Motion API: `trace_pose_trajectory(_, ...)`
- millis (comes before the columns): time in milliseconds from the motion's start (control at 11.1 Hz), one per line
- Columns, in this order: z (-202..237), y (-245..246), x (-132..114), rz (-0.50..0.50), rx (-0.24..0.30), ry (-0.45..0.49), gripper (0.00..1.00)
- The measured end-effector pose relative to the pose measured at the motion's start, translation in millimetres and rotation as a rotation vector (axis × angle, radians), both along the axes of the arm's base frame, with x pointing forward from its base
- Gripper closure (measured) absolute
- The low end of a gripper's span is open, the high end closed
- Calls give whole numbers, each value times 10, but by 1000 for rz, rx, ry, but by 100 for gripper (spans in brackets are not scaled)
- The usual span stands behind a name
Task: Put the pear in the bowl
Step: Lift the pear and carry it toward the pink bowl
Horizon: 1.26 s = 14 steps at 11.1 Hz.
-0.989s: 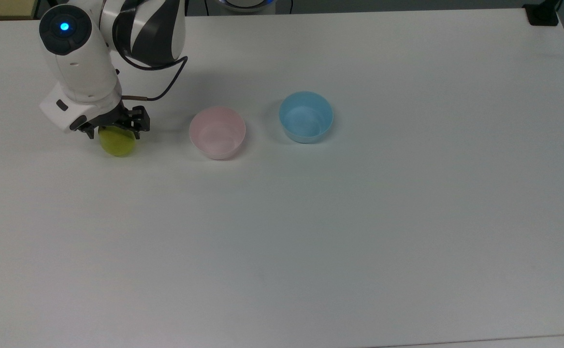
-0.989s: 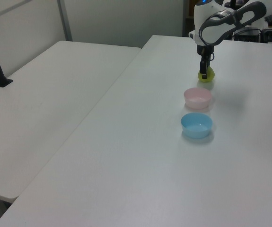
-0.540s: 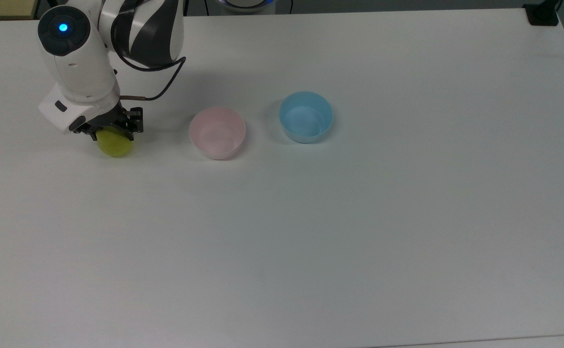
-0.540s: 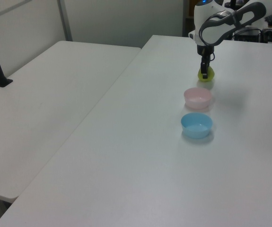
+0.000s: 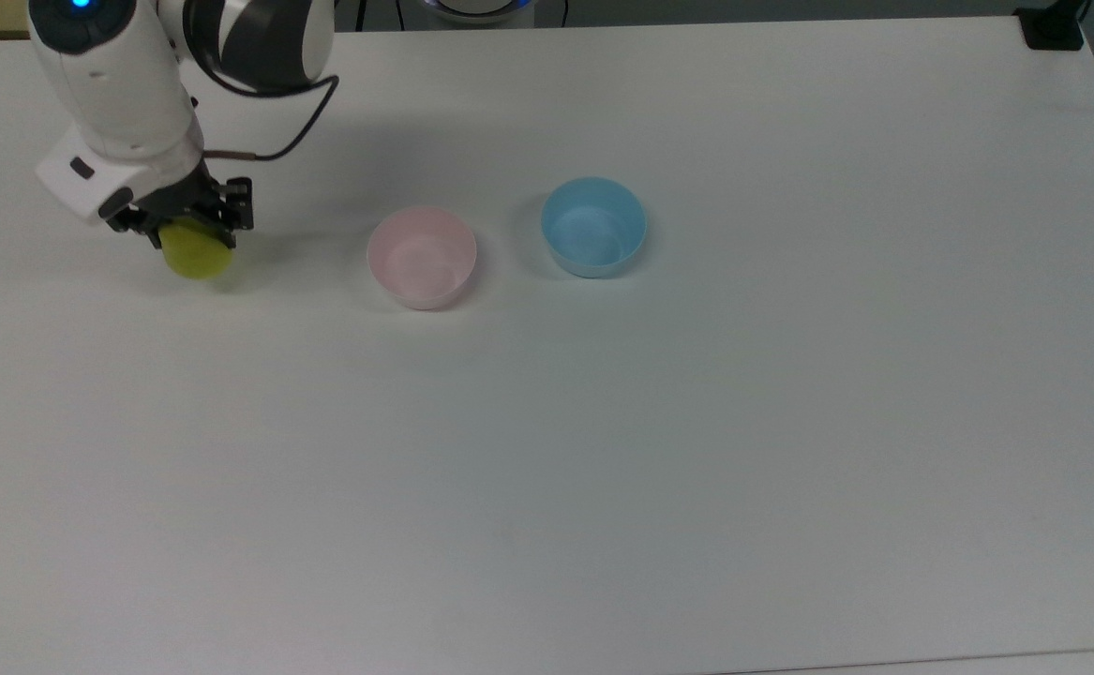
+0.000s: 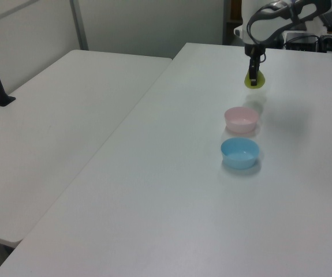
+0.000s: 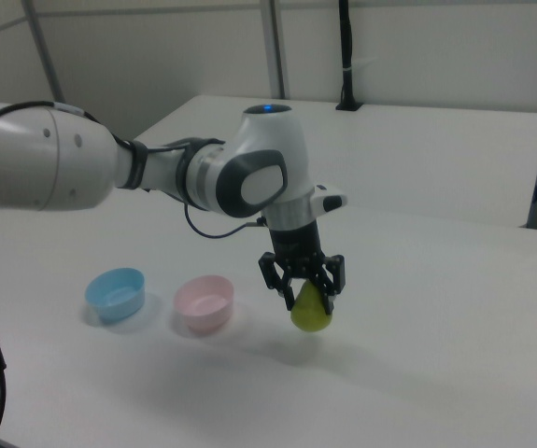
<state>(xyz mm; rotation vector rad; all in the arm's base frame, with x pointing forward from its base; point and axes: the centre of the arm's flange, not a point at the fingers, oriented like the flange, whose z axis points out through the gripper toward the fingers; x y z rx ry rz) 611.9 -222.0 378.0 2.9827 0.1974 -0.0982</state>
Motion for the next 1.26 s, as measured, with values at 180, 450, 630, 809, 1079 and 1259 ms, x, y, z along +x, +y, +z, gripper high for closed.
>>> trace_pose_trajectory(180,299,40,-94,-7,9,11,29)
trace_pose_trajectory(450,866,425,-235,20,32,33,29)
trace_pose_trajectory(630,1161,948,-261,21,35,29,29)
trace_pose_trajectory(809,1226,1514,-218,-5,30,22,29)
trace_pose_trajectory(1079,1105,2097,-197,-40,28,29,30)
trace_pose_trajectory(1259,943,2201,-182,-45,44,48,30)
